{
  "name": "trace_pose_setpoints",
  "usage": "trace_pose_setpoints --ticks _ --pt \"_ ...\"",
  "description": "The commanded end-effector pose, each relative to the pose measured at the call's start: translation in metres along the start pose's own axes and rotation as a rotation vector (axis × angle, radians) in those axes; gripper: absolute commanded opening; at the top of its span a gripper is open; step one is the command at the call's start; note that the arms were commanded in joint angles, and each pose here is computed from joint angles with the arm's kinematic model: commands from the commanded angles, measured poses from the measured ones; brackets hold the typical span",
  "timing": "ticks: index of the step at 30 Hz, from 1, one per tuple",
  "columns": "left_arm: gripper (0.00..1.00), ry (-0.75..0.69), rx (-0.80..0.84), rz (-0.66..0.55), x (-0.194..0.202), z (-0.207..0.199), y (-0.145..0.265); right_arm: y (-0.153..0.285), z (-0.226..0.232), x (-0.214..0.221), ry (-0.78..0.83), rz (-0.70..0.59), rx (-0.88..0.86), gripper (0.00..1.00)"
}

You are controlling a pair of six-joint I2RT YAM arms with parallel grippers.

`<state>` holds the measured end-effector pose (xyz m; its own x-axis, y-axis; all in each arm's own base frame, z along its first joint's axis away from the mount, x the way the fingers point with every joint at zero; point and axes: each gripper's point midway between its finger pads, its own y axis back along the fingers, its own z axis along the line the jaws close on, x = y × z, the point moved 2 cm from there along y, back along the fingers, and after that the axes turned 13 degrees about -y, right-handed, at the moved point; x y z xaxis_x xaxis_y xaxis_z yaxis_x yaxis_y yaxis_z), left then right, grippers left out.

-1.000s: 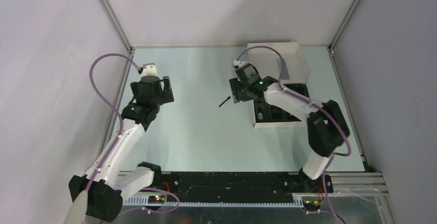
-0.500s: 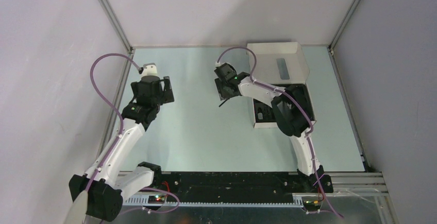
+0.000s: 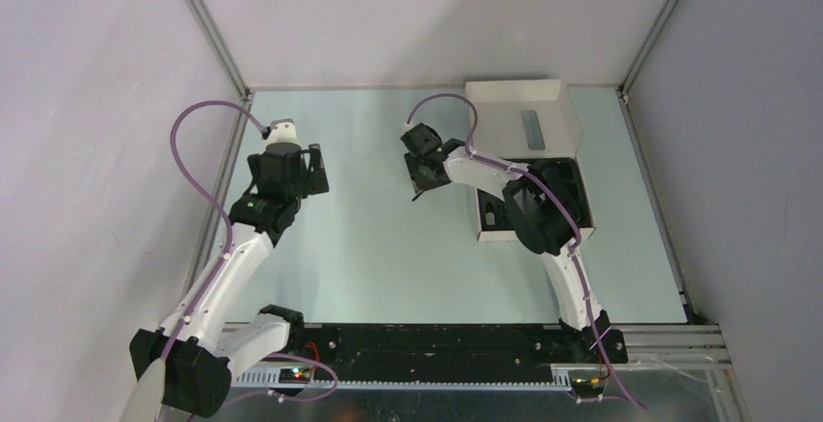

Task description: Sort the hair-cutting tools

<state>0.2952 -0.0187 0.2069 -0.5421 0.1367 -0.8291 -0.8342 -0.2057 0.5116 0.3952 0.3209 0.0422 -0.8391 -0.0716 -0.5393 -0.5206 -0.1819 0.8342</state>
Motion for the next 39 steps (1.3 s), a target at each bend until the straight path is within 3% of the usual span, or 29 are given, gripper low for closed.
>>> trace_pose_setpoints --ticks 1,8,18,33,36,39 --pt "0.97 0.012 -0.003 -0.037 -0.010 0.003 0.002 -0.010 -0.004 0.023 0.019 0.078 0.016 0.47" --pt "0.97 0.011 0.003 -0.033 -0.009 0.002 0.002 0.002 -0.017 0.064 0.082 0.226 -0.007 0.42" --pt "0.97 0.011 0.014 -0.031 -0.009 0.000 0.002 0.032 -0.051 0.124 0.138 0.420 0.031 0.21" --pt "0.97 0.008 0.018 -0.025 -0.008 -0.001 0.001 0.092 -0.062 0.175 0.209 0.598 0.022 0.19" --pt "0.97 0.008 0.017 -0.026 -0.008 -0.001 0.001 0.102 -0.062 0.172 0.205 0.595 0.016 0.19" --pt "0.97 0.010 0.017 -0.028 -0.009 0.000 0.002 0.110 -0.057 0.163 0.188 0.561 -0.013 0.26"
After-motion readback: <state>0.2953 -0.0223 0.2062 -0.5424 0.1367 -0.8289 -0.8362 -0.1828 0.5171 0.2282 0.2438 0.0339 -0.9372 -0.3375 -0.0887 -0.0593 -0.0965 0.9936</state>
